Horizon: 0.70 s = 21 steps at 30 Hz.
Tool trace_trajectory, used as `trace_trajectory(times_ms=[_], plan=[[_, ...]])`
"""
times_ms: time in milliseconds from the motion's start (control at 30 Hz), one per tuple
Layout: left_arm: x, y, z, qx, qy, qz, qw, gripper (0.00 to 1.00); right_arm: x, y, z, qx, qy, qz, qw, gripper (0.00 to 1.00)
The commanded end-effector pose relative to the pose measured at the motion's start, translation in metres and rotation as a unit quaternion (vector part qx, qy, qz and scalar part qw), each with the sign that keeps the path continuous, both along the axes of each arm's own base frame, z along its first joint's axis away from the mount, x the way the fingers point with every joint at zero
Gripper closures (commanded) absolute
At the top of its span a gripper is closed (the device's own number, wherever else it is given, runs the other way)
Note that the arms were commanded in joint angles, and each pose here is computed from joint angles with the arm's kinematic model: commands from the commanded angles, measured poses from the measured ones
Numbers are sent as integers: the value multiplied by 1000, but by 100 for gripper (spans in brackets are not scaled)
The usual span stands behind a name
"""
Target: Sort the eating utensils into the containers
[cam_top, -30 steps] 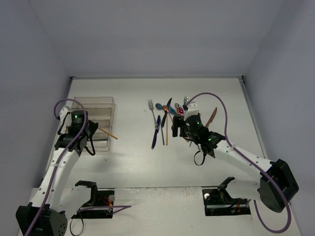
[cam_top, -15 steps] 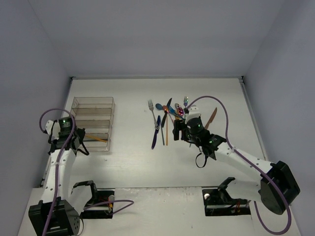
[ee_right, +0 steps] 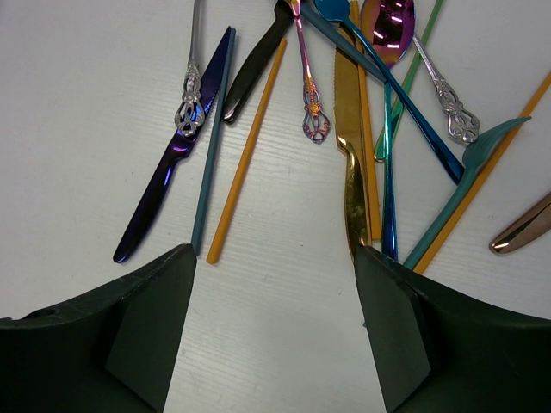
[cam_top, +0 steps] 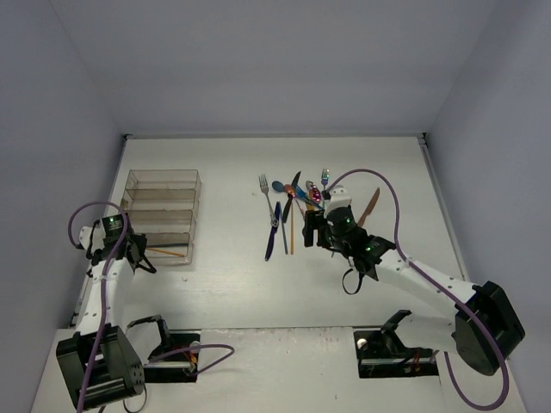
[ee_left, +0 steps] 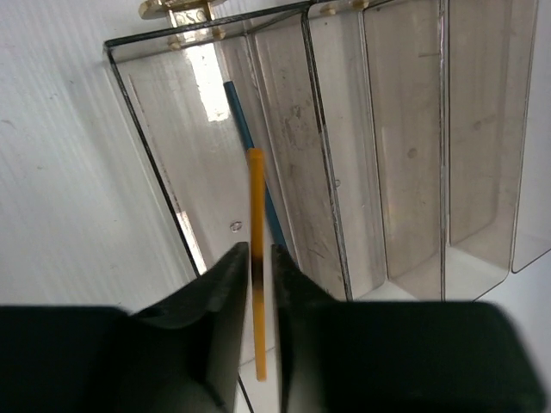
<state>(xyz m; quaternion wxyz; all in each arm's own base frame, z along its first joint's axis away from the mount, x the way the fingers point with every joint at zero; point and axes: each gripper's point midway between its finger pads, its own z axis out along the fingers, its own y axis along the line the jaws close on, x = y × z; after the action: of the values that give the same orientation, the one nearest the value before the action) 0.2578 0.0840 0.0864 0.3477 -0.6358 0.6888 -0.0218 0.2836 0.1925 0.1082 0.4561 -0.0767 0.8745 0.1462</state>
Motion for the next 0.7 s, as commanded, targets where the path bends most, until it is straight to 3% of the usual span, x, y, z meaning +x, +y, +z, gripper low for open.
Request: trace_trajectory(times_ms=[0, 100, 233, 467, 567, 667], plan=[[19, 2, 17, -8, -35, 4, 999, 68, 10, -2, 6, 8, -13, -30, 999, 28], [11, 0, 17, -12, -22, 3, 1000, 42, 13, -6, 0, -1, -6, -48, 999, 29], [6, -1, 27, -6, -23, -4, 1000, 26, 20, -8, -5, -13, 4, -68, 998, 29], [19, -16, 74, 60, -46, -110, 991, 24, 32, -3, -23, -25, 32, -95, 995, 33], [32, -37, 99, 97, -52, -195, 975, 24, 36, 6, -28, -26, 41, -92, 995, 35], [46, -61, 126, 147, -60, -285, 945, 24, 41, 17, -33, -29, 48, -86, 995, 37]])
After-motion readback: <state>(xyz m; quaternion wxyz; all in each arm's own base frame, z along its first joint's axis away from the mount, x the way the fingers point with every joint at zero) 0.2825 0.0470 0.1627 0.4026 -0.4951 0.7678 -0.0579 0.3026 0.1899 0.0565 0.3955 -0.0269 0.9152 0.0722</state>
